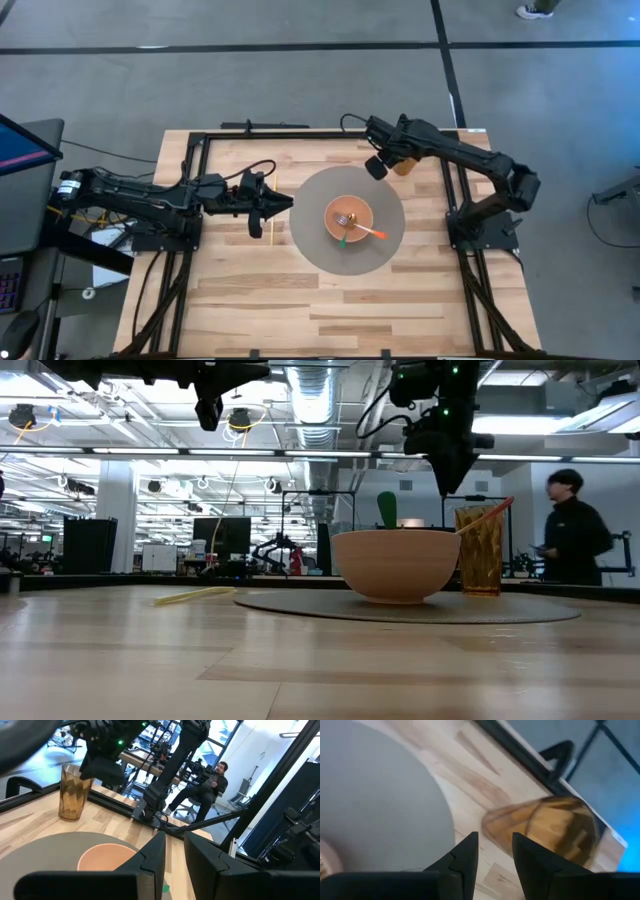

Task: Pick & Place Utensil
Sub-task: Put the brown cup on top of the orange bowl on the gray mat

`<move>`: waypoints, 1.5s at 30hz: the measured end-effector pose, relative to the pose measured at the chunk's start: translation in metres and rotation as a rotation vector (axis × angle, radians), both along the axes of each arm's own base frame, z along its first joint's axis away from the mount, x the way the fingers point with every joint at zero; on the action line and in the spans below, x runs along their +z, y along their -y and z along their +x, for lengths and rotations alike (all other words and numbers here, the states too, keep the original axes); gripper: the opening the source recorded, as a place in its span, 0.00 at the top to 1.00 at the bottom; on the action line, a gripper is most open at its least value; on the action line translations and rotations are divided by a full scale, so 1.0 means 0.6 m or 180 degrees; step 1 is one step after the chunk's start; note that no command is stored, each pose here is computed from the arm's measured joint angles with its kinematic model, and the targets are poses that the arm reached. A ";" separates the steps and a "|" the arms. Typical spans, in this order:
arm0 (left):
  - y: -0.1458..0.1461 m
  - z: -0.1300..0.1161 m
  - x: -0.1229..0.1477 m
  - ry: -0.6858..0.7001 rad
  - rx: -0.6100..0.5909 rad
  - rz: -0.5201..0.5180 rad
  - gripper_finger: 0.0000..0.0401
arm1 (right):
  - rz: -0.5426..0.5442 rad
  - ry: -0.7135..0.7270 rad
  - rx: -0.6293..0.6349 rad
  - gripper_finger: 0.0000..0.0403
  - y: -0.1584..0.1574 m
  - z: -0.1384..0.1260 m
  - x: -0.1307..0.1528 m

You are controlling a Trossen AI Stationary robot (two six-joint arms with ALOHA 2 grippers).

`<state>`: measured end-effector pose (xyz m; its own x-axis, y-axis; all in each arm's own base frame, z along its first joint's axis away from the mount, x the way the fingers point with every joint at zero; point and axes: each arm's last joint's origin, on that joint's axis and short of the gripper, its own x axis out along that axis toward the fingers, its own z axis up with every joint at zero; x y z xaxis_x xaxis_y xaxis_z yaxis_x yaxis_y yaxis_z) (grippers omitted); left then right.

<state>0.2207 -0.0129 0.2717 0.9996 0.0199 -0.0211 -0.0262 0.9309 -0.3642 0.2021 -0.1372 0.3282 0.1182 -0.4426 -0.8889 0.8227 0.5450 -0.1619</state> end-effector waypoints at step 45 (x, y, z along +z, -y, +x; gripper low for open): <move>0.001 0.000 0.000 0.0004 -0.0007 -0.0026 0.82 | 0.0094 -0.0373 -0.0594 0.73 0.009 -0.022 -0.086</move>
